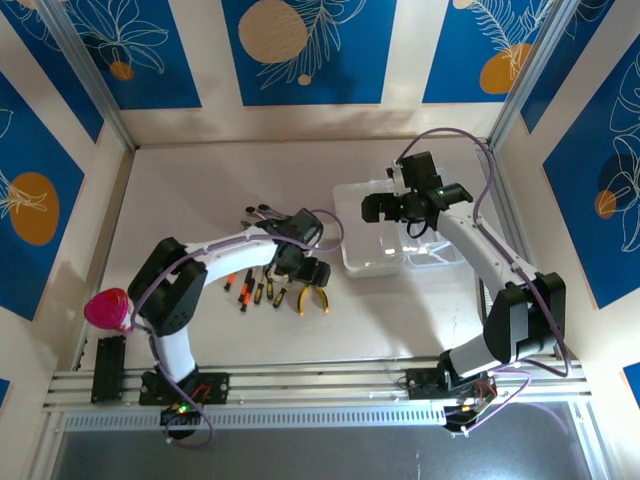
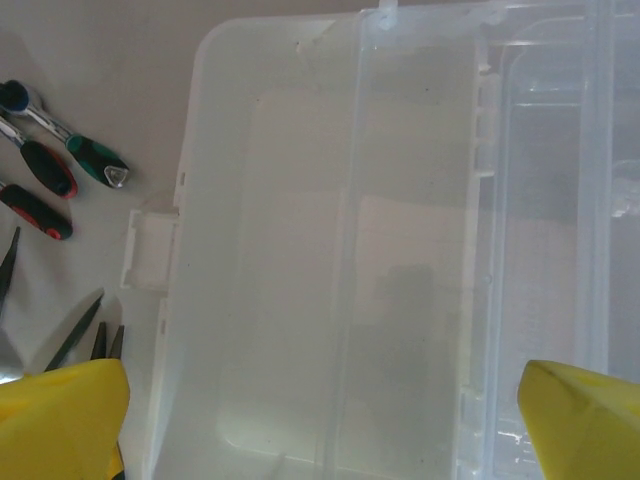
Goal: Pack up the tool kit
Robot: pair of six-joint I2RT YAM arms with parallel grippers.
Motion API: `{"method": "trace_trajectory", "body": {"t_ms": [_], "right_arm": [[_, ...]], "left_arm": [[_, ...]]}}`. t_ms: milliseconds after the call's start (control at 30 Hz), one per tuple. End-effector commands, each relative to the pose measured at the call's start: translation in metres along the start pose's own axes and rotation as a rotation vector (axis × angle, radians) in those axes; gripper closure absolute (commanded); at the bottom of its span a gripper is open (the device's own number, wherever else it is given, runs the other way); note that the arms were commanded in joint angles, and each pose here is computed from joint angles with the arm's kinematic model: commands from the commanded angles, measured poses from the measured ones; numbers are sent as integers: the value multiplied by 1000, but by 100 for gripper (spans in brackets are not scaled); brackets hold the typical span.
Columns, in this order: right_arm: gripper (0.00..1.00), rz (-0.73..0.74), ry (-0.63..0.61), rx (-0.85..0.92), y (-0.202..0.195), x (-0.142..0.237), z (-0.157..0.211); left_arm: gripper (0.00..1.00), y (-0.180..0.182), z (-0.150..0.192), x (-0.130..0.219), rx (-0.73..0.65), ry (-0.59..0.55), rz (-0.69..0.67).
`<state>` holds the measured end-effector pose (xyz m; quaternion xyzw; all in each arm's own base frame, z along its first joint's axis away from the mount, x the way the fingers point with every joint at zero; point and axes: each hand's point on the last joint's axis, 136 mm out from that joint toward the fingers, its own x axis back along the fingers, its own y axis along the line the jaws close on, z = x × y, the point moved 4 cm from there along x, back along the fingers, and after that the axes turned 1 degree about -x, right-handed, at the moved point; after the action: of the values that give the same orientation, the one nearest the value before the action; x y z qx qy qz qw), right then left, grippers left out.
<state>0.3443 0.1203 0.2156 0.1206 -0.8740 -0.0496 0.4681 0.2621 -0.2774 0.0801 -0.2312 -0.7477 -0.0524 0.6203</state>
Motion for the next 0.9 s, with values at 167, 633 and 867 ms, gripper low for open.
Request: {"method": "trace_trajectory", "body": {"t_ms": [167, 633, 867], "right_arm": [[0, -80, -57, 30, 4, 11, 3], [1, -108, -62, 35, 2, 20, 12], [1, -99, -63, 23, -1, 22, 13]], "left_arm": [[28, -7, -22, -30, 6, 4, -66], [81, -4, -10, -58, -11, 86, -123], [100, -5, -14, -42, -43, 41, -115]]}}
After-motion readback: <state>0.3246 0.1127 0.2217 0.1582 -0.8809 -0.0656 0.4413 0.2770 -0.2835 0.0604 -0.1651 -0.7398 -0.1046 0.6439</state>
